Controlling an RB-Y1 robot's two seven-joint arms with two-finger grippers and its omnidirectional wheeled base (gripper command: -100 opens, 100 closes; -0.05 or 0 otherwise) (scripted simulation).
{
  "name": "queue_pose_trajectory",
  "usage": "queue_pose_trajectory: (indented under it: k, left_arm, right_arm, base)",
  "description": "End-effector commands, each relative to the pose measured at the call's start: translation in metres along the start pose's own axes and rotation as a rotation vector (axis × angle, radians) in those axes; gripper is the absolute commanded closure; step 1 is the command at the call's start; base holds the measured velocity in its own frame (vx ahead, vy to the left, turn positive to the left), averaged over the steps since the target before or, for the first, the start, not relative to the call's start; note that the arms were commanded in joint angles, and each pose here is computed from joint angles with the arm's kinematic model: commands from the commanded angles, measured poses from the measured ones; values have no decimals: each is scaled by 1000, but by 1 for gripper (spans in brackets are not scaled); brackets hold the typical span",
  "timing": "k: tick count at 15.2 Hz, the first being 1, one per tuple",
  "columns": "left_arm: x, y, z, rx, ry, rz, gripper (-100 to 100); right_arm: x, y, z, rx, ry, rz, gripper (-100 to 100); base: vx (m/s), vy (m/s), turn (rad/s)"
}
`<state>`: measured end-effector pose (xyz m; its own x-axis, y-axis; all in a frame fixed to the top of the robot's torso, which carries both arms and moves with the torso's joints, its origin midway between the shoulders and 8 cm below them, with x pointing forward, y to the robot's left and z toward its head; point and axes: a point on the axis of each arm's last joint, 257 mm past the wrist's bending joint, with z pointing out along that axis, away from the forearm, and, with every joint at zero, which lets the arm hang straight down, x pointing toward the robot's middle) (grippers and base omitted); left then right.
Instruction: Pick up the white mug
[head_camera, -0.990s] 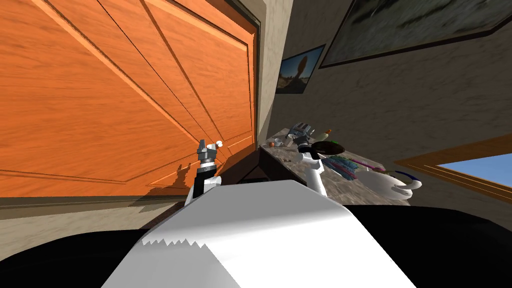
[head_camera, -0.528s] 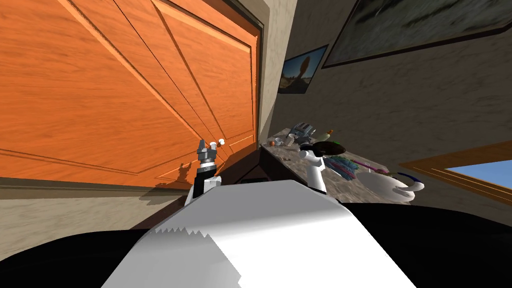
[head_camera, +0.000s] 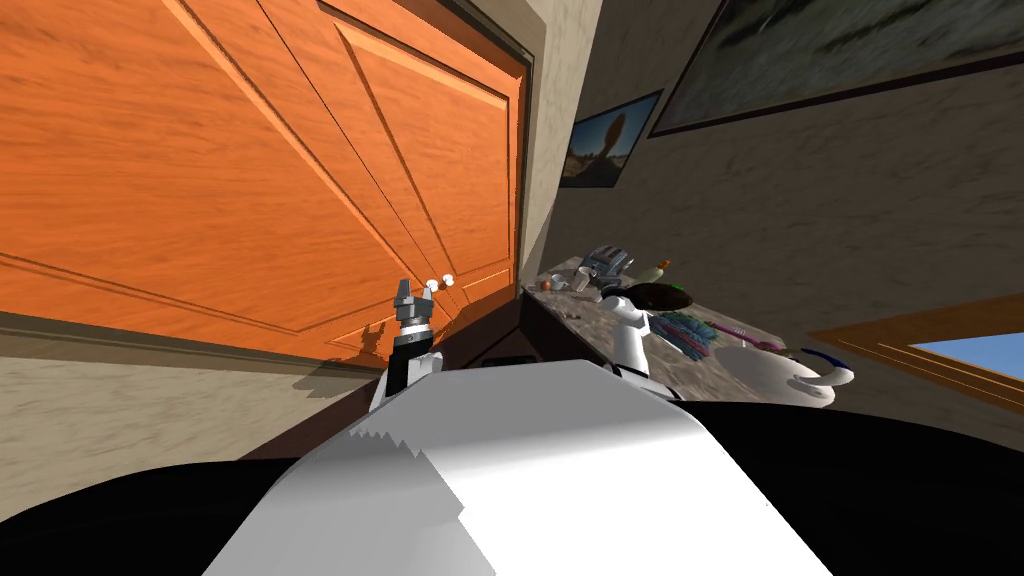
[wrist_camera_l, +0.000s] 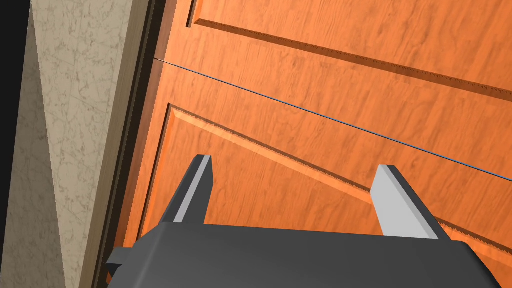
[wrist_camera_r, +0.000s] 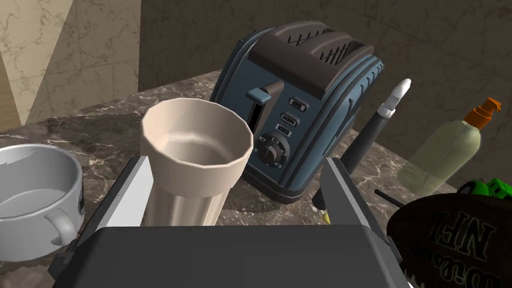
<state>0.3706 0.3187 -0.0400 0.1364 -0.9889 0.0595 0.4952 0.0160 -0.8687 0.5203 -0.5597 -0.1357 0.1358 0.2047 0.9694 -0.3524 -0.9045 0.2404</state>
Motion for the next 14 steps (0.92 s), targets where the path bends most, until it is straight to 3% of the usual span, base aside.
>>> queue_pose_trajectory:
  k: [1,2,3,5,6,8,9,11,12,14]
  left_arm:
    - [0,0,0,0,0,0,0]
    - [0,0,0,0,0,0,0]
    - [0,0,0,0,0,0,0]
    - [0,0,0,0,0,0,0]
    - [0,0,0,0,0,0,0]
    - [0,0,0,0,0,0,0]
    - [0,0,0,0,0,0,0]
    - [0,0,0,0,0,0,0]
    - [0,0,0,0,0,0,0]
    - [0,0,0,0,0,0,0]
  right_arm:
    - [-10,3,5,8,-37,92,-100]
    - [-10,3,5,8,-37,95,-100]
    - [-18,4,11,19,-72,188,-100]
    - [-22,4,11,18,-79,210,-100]
    - [-31,4,16,27,-115,304,-100]
    - [-33,3,16,28,-121,325,-100]
    - [-41,1,20,40,-156,420,-100]
    - [-44,0,20,39,-163,439,-100]
    - [-52,-4,24,52,-198,535,-100]
    - [-53,-4,23,52,-203,552,-100]
  base:
    - [-54,-17,99]
    - [-39,-17,34]
    - [-55,-23,68]
    - [-48,-20,63]
    - [-52,-16,68]
    - [-48,-13,67]
    - [-46,-19,91]
    - [-45,-20,60]
    - [-40,-14,70]
    - [-36,-17,57]
